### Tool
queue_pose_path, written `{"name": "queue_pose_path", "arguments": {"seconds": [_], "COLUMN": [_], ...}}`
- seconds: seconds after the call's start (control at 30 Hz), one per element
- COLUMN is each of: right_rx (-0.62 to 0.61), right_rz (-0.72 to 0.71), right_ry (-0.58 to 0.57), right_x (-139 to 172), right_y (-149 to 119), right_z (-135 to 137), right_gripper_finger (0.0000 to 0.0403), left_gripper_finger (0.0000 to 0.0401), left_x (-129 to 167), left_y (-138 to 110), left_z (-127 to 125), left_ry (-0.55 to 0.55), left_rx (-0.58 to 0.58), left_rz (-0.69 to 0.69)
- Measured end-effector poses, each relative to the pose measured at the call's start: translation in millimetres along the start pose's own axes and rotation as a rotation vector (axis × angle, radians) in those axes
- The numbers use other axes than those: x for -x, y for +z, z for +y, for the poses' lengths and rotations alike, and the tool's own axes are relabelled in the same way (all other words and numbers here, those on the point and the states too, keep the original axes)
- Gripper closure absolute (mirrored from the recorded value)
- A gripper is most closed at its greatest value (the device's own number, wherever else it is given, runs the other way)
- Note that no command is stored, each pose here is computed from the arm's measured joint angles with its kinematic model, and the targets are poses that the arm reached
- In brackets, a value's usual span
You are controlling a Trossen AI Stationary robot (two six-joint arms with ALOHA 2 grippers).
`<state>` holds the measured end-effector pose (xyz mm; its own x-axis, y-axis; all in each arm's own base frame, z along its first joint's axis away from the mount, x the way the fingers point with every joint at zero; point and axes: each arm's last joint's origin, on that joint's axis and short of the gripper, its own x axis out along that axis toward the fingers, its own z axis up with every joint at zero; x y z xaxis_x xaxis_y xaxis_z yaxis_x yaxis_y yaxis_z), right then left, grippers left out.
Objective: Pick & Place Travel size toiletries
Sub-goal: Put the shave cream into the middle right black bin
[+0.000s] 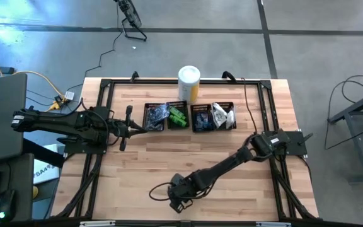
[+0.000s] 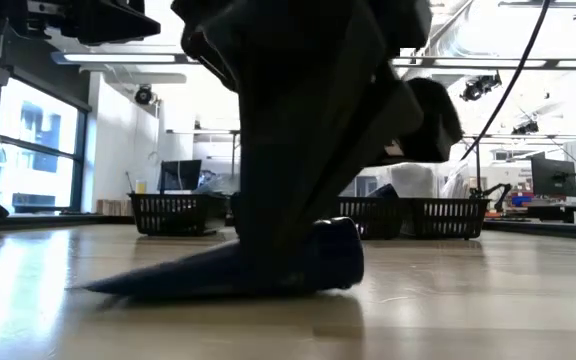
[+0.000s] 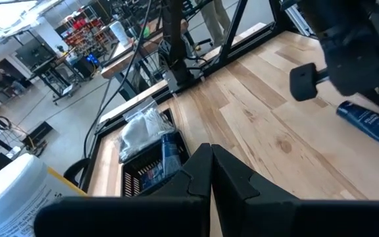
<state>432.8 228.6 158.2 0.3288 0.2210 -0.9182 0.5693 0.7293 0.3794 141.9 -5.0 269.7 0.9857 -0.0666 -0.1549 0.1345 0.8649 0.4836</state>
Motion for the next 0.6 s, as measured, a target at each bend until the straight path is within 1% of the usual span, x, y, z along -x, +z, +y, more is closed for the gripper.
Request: {"name": "queue_pose_path", "arguments": {"seconds": [0.13, 0.33, 0.6], "right_rx": [0.028, 0.072, 0.079], "right_rz": [-0.016, 0.000, -0.005], "right_ry": [-0.002, 0.066, 0.035], "right_x": [0.3, 1.1, -0.7], "right_y": [6.8, 18.0, 29.6], "right_z": [-2.4, -1.7, -10.2], "right_gripper_finger": [0.0400, 0.0400, 0.0400], "left_gripper_finger": [0.0396, 0.0396, 0.0396], "left_x": [0.0, 0.0, 0.0], "left_y": [-0.5, -0.6, -0.5], "left_z": [-0.3, -0.3, -0.3], "left_ry": [-0.003, -0.003, -0.003], "left_rx": [0.000, 0.000, 0.000], "left_rz": [0.006, 0.006, 0.005]}}
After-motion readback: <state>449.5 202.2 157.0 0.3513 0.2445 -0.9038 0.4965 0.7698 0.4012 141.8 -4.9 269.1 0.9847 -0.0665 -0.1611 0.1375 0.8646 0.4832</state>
